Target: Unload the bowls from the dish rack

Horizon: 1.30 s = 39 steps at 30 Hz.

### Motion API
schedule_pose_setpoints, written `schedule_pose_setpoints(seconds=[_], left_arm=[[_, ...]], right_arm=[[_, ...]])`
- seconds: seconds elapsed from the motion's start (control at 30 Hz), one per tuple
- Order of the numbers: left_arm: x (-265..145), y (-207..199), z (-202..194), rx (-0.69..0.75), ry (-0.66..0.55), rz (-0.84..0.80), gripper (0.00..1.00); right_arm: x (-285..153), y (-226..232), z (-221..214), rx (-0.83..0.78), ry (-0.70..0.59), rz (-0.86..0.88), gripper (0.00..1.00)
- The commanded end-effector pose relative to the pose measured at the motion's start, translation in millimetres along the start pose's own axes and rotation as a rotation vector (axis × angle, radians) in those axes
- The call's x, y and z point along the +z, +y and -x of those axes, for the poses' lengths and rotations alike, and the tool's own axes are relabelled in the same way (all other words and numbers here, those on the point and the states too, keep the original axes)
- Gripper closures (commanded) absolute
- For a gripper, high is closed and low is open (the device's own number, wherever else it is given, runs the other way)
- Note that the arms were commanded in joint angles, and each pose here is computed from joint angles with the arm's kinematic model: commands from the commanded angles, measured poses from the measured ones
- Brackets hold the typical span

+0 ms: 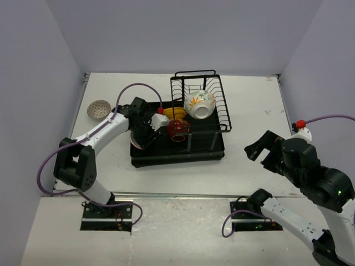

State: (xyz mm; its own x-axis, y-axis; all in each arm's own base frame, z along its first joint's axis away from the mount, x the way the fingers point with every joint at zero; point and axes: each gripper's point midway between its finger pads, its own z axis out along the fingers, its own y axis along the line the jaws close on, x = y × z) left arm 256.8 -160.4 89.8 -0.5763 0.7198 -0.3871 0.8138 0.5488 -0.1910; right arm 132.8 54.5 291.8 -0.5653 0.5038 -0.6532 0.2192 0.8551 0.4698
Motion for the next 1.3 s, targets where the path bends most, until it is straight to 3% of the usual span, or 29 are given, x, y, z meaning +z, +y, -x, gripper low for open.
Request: schedule_pose_setpoints(seconds=[0.0, 0.2, 0.47, 0.63, 1.0, 1.27], left_arm=[[3.7, 13.4, 3.2, 0.007, -0.008, 0.06, 0.49], [6.5, 28.3, -5.6, -0.008, 0.013, 0.15, 0.46], [-36.1, 77.9, 5.4, -0.012, -0.071, 0.518, 0.42], [-48.1, 91.7, 5.3, -0.018, -0.063, 0.612, 0.37], [-50.7, 110.1, -2.1, -0.008, -0.016, 0.702, 0.34], [-45.2, 113.8, 15.0, 0.004, -0.075, 0.673, 0.38]], right_arm=[[-6.7, -3.8, 3.4, -0.012, 0.004, -0.026, 0.01], [-5.5, -4.4, 3.0, -0.023, 0.002, -0.025, 0.01], [1.9, -5.7, -6.8, -0.005, 0.015, -0.01, 0.01], [4.0, -3.6, -6.7, -0.013, 0.016, -0.006, 0.01], [2.2, -3.0, -7.3, -0.004, 0.009, 0.016, 0.01], [-3.0, -11.2, -11.9, 0.012, 0.013, 0.013, 0.01]])
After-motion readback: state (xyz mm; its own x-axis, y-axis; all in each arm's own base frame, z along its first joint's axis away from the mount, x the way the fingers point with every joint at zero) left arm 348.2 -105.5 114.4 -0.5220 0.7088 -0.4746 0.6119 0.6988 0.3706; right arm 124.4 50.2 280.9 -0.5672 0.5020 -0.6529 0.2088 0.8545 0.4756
